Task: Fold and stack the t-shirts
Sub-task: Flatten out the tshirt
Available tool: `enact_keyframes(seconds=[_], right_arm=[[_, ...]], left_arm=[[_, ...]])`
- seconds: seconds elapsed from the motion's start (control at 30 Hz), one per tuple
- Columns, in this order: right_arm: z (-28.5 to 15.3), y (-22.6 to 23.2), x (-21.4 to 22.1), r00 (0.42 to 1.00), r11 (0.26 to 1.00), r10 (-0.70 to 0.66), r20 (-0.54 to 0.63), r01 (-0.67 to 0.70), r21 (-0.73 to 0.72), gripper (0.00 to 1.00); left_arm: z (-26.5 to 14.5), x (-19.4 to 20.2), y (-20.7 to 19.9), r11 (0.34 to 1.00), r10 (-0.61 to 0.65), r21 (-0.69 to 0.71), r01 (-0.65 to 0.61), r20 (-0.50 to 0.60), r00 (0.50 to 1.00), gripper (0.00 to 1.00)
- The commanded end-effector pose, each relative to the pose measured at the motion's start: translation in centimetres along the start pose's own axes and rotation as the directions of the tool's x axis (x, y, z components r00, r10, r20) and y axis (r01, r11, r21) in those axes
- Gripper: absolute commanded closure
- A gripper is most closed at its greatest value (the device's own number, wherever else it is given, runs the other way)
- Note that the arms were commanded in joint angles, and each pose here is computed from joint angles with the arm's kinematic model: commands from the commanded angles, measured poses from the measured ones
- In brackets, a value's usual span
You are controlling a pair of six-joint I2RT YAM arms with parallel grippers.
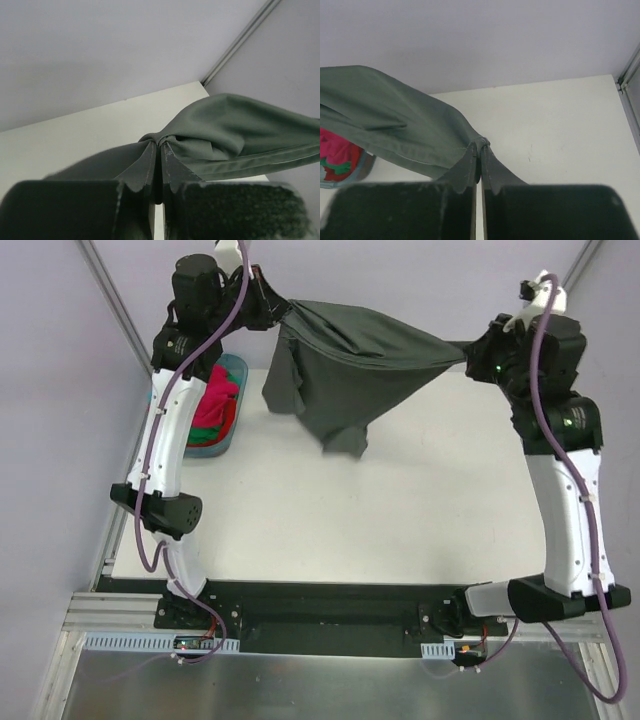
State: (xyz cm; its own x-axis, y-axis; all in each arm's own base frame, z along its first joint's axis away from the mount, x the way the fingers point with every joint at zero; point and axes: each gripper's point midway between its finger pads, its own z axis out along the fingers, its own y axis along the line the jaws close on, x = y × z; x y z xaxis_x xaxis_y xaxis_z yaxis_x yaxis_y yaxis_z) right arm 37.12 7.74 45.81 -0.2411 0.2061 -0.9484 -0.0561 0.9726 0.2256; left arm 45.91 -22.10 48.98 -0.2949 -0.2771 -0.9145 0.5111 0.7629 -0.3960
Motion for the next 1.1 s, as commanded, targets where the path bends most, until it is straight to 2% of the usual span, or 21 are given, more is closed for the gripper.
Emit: enact_keyframes(seconds=[0.0, 0.03, 0.13, 0.23, 0.27, 0.3, 0.33, 0.37, 0.4, 0.43, 0.47, 0.5, 0.53, 0.6, 0.7, 0.83, 0.87, 0.97, 1.07], right_arm=[[-8.6, -0.2, -5.8, 0.978, 1.0, -0.015, 0.206, 0.019, -0.018, 1.0], [-9.0, -0.6, -4.3, 0.983, 1.0, -0.012, 0.182, 0.015, -0.018, 1.0], [-8.6, -2.2, 4.2, 1.0, 1.0, 0.02, 0.02, -0.02, -0.002, 1.0], [-9.1, -3.9, 14.2, 0.976, 0.988, 0.153, -0.155, -0.147, 0.048, 1.0], [-9.2, -4.2, 18.3, 0.952, 0.98, 0.2, -0.231, -0.191, 0.062, 0.99], [-9.2, -4.3, 22.4, 0.921, 0.971, 0.237, -0.309, -0.227, 0.069, 0.99], [-9.8, -3.5, 25.5, 0.885, 0.961, 0.265, -0.382, -0.273, 0.035, 0.98], [-10.3, -3.4, 28.7, 0.846, 0.954, 0.282, -0.453, -0.297, 0.039, 0.96], [-11.0, -3.3, 31.3, 0.811, 0.948, 0.292, -0.507, -0.317, 0.037, 0.94], [-11.7, -3.4, 33.1, 0.785, 0.941, 0.306, -0.539, -0.335, 0.048, 0.91], [-12.2, -3.4, 34.3, 0.769, 0.939, 0.308, -0.56, -0.341, 0.049, 0.87], [-12.6, -3.2, 34.8, 0.765, 0.935, 0.305, -0.567, -0.353, 0.028, 0.79], [-12.8, -3.1, 35.2, 0.764, 0.936, 0.295, -0.574, -0.352, 0.011, 0.68], [-13.0, -3.6, 35.0, 0.776, 0.944, 0.285, -0.562, -0.33, 0.023, 0.4], [-12.3, -5.2, 33.9, 0.809, 0.96, 0.272, -0.521, -0.263, 0.094, 0.21], [-10.5, -5.4, 33.4, 0.818, 0.965, 0.259, -0.514, -0.235, 0.113, 0.11], [-9.8, -5.1, 33.5, 0.815, 0.965, 0.259, -0.519, -0.243, 0.1, 0.02], [-8.1, -4.1, 34.8, 0.786, 0.962, 0.254, -0.563, -0.263, 0.067, 0.04], [-6.8, -3.8, 36.3, 0.755, 0.962, 0.255, -0.604, -0.264, 0.076, 0.04]], left_arm=[[-5.0, -4.2, -5.2, 0.981, 0.087, 0.163, -0.102, 0.099, 0.991, 1.0], [-5.0, -3.2, -4.9, 0.982, 0.091, 0.161, -0.102, 0.073, 0.993, 1.0], [-4.3, 3.6, -1.7, 0.992, 0.081, 0.107, -0.07, -0.096, 0.992, 1.0], [-4.3, 13.8, 3.7, 0.999, -0.008, -0.039, -0.005, -0.312, 0.95, 0.9], [-5.0, 19.0, 5.7, 0.994, -0.077, -0.106, 0.036, -0.411, 0.908, 0.83], [-5.8, 21.9, 6.4, 0.99, -0.11, -0.13, 0.056, -0.462, 0.88, 0.75], [-7.0, 24.9, 7.1, 0.984, -0.152, -0.16, 0.081, -0.509, 0.847, 0.52], [-7.9, 27.1, 7.7, 0.978, -0.179, -0.184, 0.093, -0.534, 0.826, 0.43], [-8.7, 28.3, 8.3, 0.972, -0.197, -0.215, 0.093, -0.536, 0.821, 0.4], [-9.5, 29.5, 9.0, 0.96, -0.226, -0.263, 0.094, -0.533, 0.815, 0.32], [-10.2, 29.8, 9.4, 0.953, -0.235, -0.291, 0.086, -0.525, 0.818, 0.22], [-10.8, 30.2, 9.5, 0.949, -0.243, -0.304, 0.088, -0.522, 0.818, 0.06], [-11.3, 30.3, 9.5, 0.943, -0.252, -0.319, 0.092, -0.51, 0.823, 0.01], [-11.7, 30.3, 9.4, 0.938, -0.269, -0.328, 0.11, -0.493, 0.827, 0.01], [-11.8, 31.2, 8.9, 0.93, -0.315, -0.332, 0.157, -0.499, 0.807, 0.01], [-11.8, 33.5, 9.2, 0.9, -0.398, -0.38, 0.213, -0.518, 0.757, 0.01], [-11.9, 34.2, 9.0, 0.894, -0.418, -0.383, 0.231, -0.529, 0.739, 0.01], [-11.9, 36.9, 7.7, 0.896, -0.43, -0.366, 0.251, -0.579, 0.693, 0.01], [-11.5, 39.0, 6.9, 0.906, -0.408, -0.368, 0.209, -0.624, 0.666, 0.01]])
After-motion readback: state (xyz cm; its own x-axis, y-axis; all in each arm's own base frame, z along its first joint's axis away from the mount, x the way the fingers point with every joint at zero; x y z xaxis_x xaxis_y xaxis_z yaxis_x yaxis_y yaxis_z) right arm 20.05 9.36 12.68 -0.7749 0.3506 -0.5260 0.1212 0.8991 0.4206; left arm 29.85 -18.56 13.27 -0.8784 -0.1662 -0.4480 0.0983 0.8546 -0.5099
